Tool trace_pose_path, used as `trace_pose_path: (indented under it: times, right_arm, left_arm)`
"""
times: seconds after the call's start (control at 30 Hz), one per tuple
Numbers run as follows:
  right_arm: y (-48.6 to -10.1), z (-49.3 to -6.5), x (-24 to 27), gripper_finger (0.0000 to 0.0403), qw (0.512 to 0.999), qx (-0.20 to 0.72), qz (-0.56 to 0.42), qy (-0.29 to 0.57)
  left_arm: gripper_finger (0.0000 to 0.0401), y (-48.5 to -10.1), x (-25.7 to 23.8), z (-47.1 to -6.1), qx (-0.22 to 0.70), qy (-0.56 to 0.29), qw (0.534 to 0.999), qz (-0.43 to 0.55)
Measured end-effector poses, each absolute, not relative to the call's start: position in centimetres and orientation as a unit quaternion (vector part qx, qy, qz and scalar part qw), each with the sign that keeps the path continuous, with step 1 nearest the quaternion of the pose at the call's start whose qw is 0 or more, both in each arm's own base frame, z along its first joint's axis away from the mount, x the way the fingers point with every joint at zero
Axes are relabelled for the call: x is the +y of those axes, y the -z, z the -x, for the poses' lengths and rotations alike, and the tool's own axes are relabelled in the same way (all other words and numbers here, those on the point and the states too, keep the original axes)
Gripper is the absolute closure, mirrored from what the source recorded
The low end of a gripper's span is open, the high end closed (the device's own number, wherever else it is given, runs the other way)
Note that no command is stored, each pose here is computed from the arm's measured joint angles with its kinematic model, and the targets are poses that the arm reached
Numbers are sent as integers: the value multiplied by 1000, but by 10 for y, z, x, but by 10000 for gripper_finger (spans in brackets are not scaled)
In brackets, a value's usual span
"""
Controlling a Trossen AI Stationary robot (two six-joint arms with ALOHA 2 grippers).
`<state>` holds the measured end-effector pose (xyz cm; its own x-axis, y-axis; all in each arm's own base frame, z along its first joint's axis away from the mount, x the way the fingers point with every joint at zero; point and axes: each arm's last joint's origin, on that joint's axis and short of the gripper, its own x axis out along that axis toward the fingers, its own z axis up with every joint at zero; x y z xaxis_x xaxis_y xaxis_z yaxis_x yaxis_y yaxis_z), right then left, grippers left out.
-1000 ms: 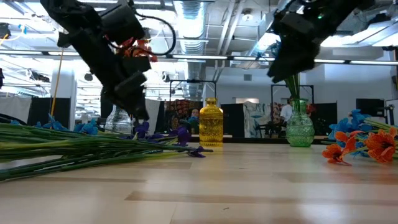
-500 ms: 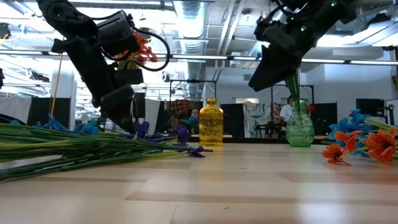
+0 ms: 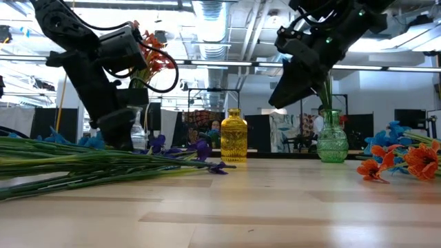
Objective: Sort flowers into vase by color
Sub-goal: Put the left blue flower into the green vase
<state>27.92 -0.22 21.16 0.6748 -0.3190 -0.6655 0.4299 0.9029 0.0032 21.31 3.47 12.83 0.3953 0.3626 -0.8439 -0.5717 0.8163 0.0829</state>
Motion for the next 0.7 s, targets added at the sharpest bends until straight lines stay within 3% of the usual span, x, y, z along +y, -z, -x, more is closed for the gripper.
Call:
trace_pose_path:
  times: [0.17,0.6,0.7]
  right_arm:
    - [-214,-281,-3,147,917,336,-74,201]
    - [-214,-281,-3,147,917,337,-72,201]
    - [-214,-281,-3,147,917,336,-72,201]
  left_arm:
    - [234,-128,35,-213,473,-280,828,111]
    - [387,-128,34,-213,474,-274,829,115]
    - [394,-128,34,-214,472,-274,830,115]
